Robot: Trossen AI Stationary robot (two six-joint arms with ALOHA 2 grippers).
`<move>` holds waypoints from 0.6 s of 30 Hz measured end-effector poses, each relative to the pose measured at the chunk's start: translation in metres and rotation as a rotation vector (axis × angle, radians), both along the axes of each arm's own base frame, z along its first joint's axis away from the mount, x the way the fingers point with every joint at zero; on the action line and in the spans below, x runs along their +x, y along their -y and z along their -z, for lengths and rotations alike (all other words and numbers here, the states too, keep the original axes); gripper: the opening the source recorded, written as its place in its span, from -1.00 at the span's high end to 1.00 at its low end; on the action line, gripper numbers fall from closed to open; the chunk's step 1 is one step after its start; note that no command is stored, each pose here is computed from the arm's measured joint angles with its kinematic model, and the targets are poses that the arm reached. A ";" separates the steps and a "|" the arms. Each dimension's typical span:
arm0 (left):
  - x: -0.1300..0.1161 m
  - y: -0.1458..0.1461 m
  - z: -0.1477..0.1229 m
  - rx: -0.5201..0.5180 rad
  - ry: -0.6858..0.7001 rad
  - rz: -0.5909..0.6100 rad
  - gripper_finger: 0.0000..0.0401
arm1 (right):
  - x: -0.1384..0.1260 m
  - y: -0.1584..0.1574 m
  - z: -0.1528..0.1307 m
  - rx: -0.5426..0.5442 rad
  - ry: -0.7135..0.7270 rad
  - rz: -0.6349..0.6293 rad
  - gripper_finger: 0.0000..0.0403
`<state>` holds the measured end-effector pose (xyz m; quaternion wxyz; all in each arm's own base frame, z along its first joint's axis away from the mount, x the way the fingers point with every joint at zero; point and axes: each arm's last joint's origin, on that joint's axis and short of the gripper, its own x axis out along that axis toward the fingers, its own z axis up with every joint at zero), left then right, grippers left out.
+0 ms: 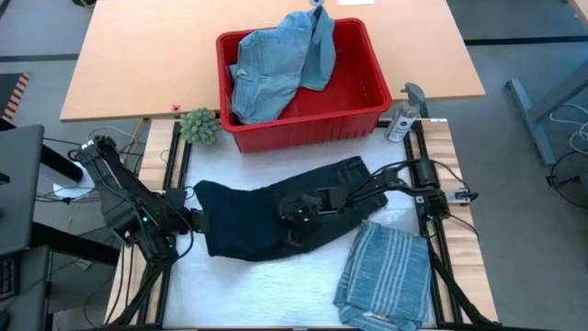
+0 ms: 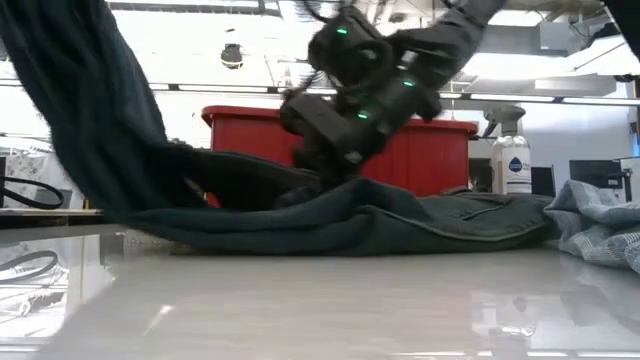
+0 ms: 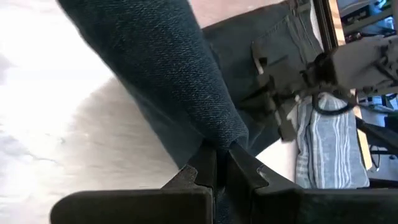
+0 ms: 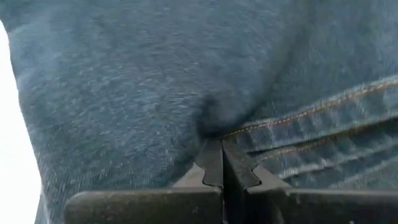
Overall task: Fold Laundry from Bin
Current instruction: Fold the blue denim pants
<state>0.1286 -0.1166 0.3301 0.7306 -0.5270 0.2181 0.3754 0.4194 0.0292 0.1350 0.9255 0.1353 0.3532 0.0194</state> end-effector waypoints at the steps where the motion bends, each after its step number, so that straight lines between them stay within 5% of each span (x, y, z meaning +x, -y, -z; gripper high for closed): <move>1: 0.001 -0.001 0.000 0.001 -0.001 -0.004 1.00 | 0.007 -0.002 0.000 -0.016 -0.012 -0.018 0.92; 10: -0.013 -0.018 -0.015 -0.032 0.090 0.005 1.00 | 0.043 0.006 -0.034 -0.175 -0.084 -0.132 0.92; 18: -0.034 -0.042 -0.045 -0.030 0.121 0.046 1.00 | 0.029 0.044 -0.082 -0.266 -0.056 -0.072 0.92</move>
